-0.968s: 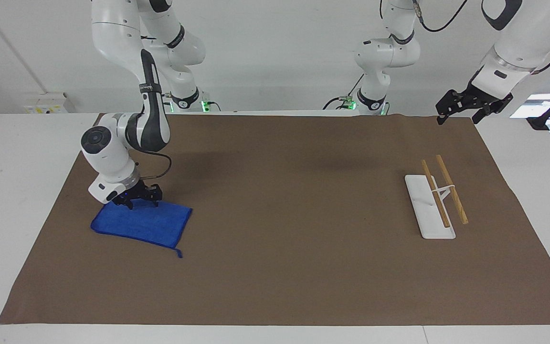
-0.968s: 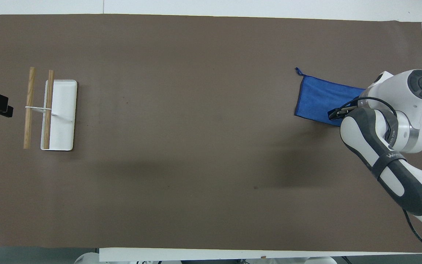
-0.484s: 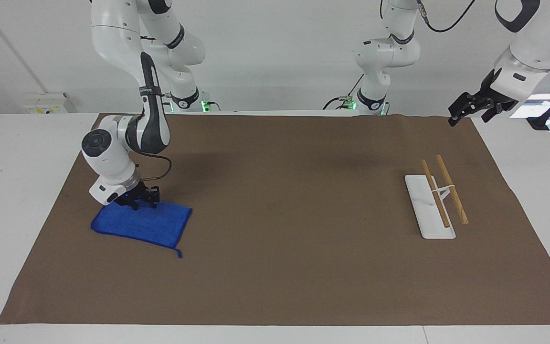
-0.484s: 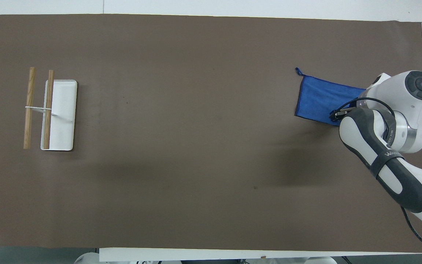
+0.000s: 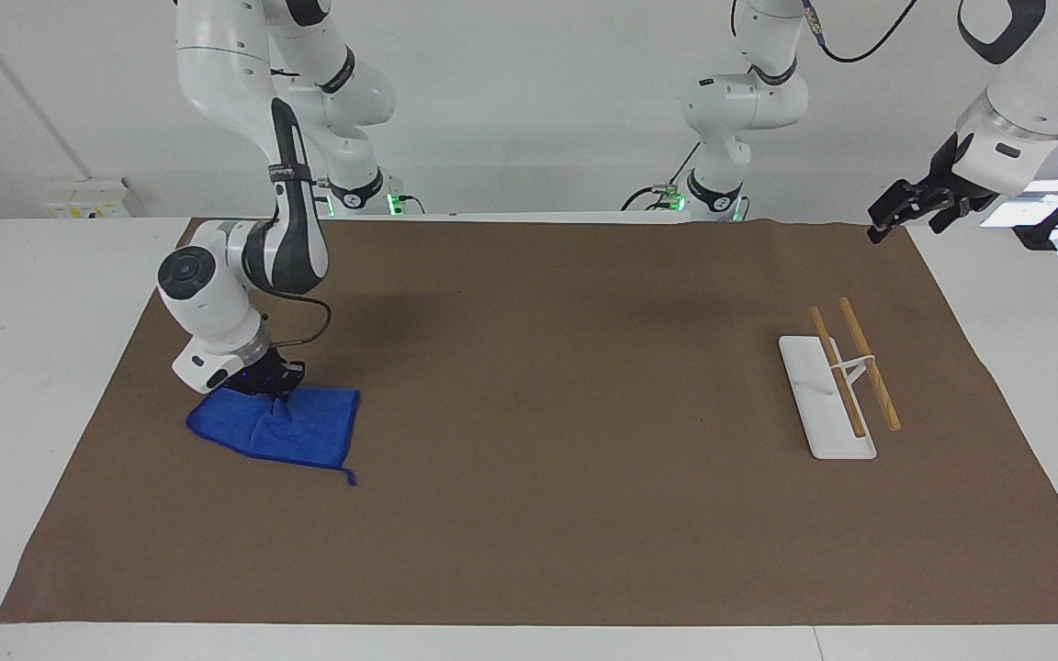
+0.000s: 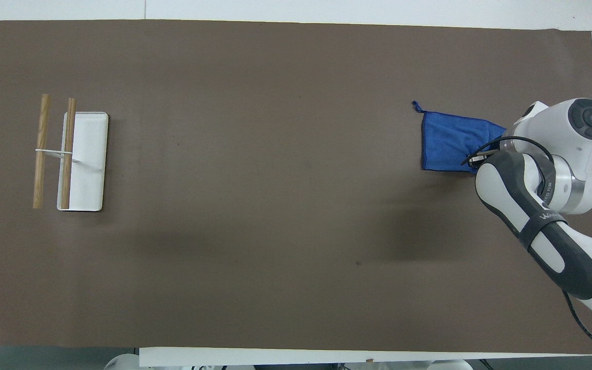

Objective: Right arm passes towel to left arm to hang
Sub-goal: 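Grasp the blue towel's edge with the right gripper, then lift the towel with the right gripper while the left gripper approaches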

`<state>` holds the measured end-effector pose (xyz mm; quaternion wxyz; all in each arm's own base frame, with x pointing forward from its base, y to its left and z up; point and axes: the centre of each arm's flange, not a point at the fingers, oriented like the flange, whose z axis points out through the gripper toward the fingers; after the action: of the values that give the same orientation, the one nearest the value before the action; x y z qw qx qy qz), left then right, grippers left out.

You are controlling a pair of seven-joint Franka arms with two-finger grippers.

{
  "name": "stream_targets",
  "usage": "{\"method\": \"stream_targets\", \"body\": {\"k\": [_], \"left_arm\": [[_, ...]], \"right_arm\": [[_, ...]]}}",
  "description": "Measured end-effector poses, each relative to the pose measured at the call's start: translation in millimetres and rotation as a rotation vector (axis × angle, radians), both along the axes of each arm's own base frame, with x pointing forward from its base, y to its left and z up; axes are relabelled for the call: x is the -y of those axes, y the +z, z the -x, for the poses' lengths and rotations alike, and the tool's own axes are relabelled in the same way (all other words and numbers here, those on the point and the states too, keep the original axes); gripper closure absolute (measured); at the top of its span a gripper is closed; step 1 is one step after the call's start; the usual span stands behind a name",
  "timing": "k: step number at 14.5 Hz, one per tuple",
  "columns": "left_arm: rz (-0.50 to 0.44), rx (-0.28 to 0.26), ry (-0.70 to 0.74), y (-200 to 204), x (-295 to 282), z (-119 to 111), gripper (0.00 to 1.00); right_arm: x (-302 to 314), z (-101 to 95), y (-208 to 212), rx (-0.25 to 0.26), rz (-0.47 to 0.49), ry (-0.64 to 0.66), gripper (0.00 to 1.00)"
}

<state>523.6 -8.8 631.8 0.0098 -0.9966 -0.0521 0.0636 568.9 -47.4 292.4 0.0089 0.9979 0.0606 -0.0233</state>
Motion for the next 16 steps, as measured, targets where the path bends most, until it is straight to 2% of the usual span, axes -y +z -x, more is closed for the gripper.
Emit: {"method": "stream_targets", "body": {"k": [3,8,12,14,16], "left_arm": [[-0.005,-0.032,0.033,-1.4,-0.3,5.7,0.00],[-0.044,-0.018,0.280,-1.7,14.9,8.1,0.00],[-0.036,0.127,0.565,-26.4,80.1,2.1,0.00],[0.011,0.212,0.740,-32.4,111.7,-3.9,0.00],[0.066,0.262,0.862,-36.8,139.3,-7.3,0.00]], "right_arm": [[-12.1,-13.1,37.7,-0.065,-0.036,-0.005,0.95],[-67.3,-26.0,156.6,-0.136,-0.236,-0.145,0.95],[-157.6,-22.1,186.0,-0.230,-0.422,-0.371,0.95],[-209.1,-12.5,191.4,-0.307,-0.480,-0.469,0.95],[-252.1,-1.5,196.8,-0.393,-0.525,-0.571,0.95]]}}
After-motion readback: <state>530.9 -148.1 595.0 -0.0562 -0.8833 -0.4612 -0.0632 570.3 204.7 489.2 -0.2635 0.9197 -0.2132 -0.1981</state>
